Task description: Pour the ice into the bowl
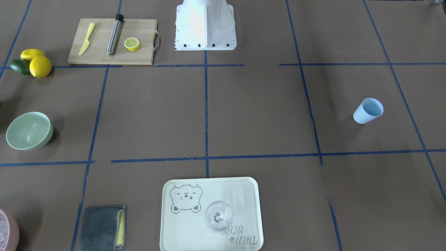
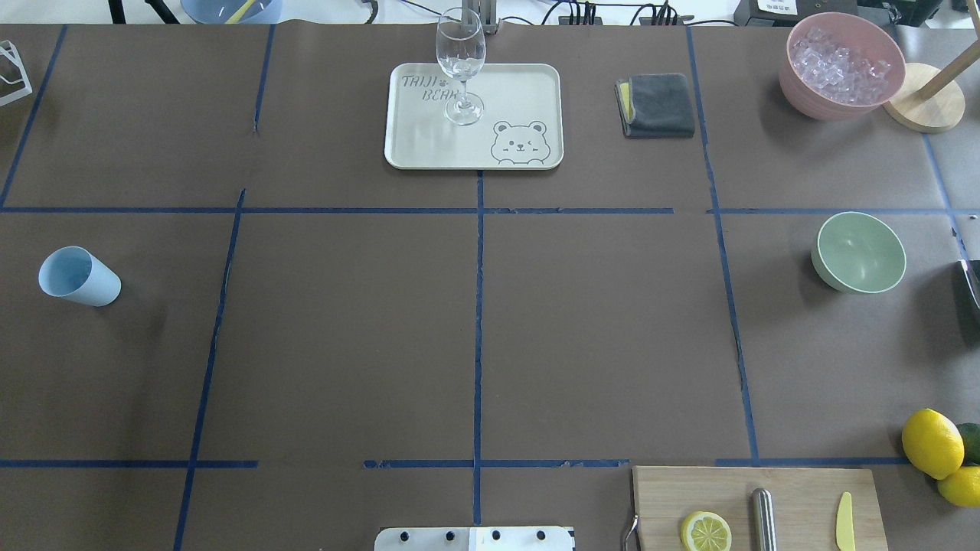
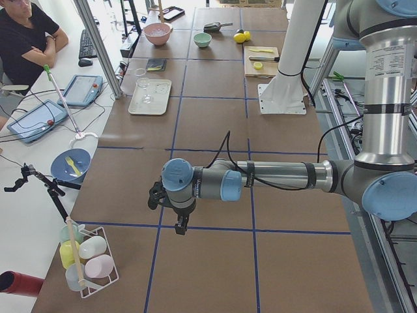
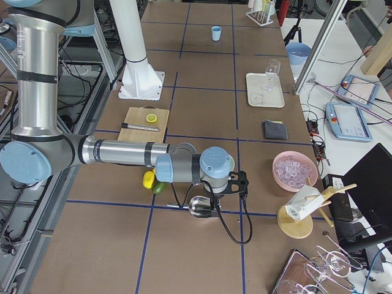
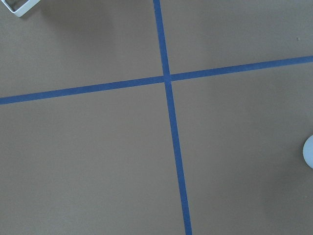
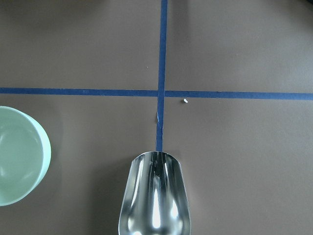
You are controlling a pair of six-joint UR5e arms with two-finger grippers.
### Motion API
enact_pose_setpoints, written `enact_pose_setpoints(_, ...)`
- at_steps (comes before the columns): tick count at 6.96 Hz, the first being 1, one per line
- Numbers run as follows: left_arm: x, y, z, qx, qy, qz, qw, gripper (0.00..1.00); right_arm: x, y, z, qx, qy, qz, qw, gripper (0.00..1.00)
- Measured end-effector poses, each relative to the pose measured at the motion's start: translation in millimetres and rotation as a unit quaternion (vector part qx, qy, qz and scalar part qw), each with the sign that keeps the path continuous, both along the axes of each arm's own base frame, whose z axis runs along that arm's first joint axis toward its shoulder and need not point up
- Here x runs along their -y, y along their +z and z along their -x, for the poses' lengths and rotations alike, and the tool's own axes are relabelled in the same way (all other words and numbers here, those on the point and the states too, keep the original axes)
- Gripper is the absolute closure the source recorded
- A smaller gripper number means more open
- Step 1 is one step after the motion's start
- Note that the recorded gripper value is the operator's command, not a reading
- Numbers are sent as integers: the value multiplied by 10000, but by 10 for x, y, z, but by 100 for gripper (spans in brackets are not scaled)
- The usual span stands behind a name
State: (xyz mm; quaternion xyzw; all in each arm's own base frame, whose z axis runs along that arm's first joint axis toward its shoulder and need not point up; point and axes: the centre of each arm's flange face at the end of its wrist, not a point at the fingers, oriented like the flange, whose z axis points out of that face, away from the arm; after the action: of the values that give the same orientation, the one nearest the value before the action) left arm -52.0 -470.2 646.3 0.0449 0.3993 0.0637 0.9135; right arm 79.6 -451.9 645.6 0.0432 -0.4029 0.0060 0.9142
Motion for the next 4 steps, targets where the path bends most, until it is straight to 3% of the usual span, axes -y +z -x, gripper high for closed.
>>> enact_pose_setpoints(2,79,-420,11,100,-9,-500,9987,0,29,-272,119,38,-99,-234,9997,0)
enact_pose_setpoints(4,164,-1067,2,339,-258,-1415,9890,0,264,-526,535,86,-417,-369,9984,0)
